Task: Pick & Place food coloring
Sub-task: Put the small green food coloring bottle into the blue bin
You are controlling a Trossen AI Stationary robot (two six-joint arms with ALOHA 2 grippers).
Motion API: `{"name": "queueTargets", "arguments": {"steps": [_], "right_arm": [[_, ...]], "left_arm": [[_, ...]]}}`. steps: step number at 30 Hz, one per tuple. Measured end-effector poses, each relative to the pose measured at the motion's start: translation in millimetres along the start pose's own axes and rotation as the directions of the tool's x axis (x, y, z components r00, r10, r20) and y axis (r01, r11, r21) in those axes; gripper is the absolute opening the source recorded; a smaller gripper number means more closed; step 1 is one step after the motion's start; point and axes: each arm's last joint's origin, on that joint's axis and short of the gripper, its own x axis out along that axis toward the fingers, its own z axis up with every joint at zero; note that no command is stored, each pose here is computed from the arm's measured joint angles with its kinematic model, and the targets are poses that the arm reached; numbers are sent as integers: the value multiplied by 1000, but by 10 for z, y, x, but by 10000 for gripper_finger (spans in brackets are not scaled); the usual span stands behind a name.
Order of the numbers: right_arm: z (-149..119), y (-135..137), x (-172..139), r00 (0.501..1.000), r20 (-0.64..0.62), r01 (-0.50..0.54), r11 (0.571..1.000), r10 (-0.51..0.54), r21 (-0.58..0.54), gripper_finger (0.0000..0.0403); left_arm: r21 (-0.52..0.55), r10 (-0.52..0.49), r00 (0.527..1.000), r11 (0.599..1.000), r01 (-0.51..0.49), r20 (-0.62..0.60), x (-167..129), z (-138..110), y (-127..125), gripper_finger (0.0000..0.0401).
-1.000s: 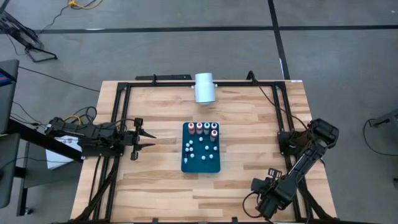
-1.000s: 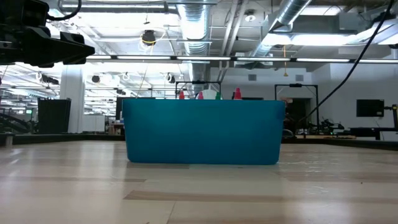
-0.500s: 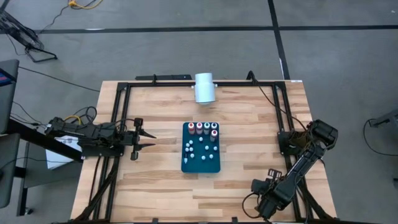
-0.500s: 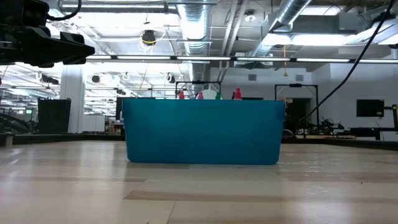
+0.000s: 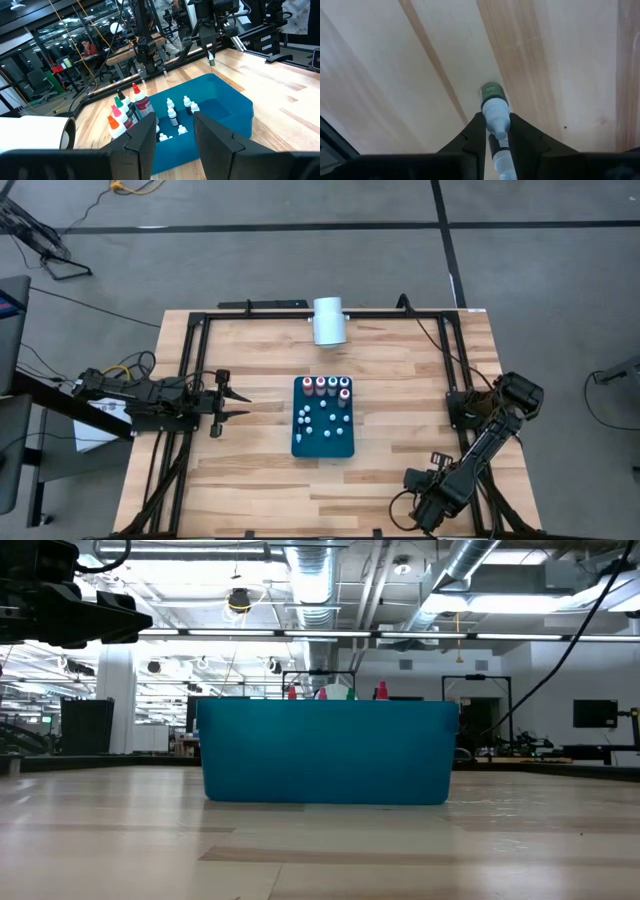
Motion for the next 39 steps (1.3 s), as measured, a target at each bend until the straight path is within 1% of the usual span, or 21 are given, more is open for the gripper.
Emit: {"name": "queueTargets", "arguments": {"steps": [14, 20, 27, 30, 39], "right_arm": [[44, 8, -12, 1000, 12, -27, 1000, 27, 7, 58], [87, -4, -19, 999, 28, -26, 999, 27, -29, 57], [110, -11, -22, 999, 32, -27, 999, 28, -24, 58], [114, -3, -23, 999, 39, -35, 999, 35, -24, 68], [117, 0, -23, 998, 40, -38, 999, 39, -23, 127]], "left_arm": [[1, 0, 1000, 1000, 0, 0, 0, 0, 0, 123], [1, 0, 1000, 1000, 0, 0, 0, 0, 0, 123], [0, 0, 1000, 1000, 0, 0, 0, 0, 0, 123], [1, 0, 1000, 1000, 0, 0, 0, 0, 0, 123], [0, 0, 1000, 1000, 0, 0, 0, 0, 0, 123]]}}
